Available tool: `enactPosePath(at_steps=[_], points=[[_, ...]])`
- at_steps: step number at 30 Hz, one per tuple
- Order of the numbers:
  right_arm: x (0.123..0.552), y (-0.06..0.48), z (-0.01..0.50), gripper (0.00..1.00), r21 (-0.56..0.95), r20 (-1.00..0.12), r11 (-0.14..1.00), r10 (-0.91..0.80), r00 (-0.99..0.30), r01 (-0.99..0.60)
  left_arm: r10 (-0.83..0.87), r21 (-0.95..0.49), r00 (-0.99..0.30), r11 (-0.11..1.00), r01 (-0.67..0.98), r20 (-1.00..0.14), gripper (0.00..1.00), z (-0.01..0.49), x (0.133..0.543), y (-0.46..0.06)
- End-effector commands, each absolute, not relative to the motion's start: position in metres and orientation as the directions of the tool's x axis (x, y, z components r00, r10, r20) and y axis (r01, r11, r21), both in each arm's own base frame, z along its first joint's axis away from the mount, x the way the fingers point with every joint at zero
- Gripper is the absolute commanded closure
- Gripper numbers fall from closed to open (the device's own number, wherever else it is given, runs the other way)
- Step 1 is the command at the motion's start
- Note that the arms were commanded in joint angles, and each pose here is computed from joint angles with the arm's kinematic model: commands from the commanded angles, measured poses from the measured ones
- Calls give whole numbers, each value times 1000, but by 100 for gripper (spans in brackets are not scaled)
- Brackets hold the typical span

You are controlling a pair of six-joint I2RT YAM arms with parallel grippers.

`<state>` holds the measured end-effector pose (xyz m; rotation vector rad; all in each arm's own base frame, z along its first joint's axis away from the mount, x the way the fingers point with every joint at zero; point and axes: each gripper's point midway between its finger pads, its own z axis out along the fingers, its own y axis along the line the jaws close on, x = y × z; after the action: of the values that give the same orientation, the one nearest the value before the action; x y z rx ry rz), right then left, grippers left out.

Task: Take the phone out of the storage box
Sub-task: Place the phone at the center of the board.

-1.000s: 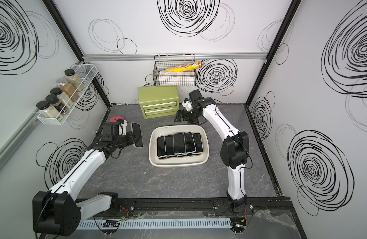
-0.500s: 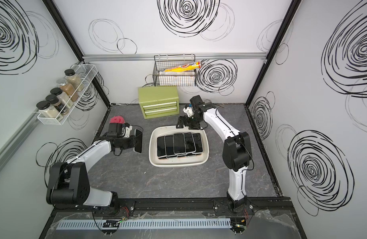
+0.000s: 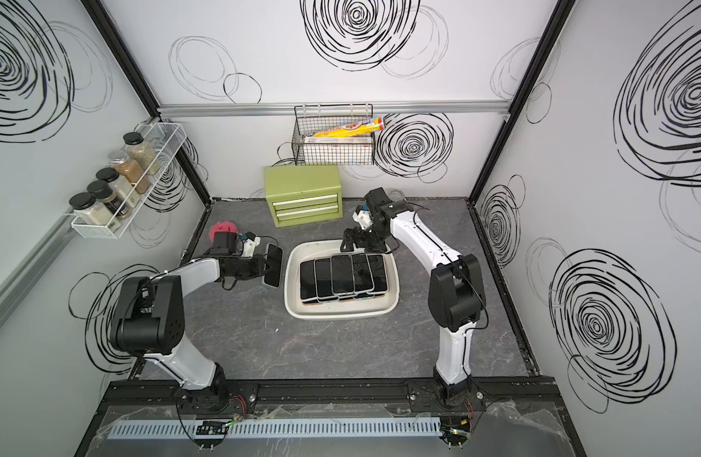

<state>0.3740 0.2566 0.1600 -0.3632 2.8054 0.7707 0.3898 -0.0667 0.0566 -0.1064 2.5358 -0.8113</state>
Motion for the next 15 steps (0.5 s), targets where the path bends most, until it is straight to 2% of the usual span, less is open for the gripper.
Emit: enactPosePath(at_steps=[1,11,15], points=[[374,254,172,5,456,-307,833,-182,-934,-312,-196,-604,-848,779,171,-493,100,76,411,-75],[372,250,173,6,446,-307,842,-176,-935,-305,-214,-574,-865,812,100,-454,98,52,413,-62],[373,250,174,6,442,-313,843,-175,-934,-306,-225,-562,-878,825,60,-423,92,40,408,-58]])
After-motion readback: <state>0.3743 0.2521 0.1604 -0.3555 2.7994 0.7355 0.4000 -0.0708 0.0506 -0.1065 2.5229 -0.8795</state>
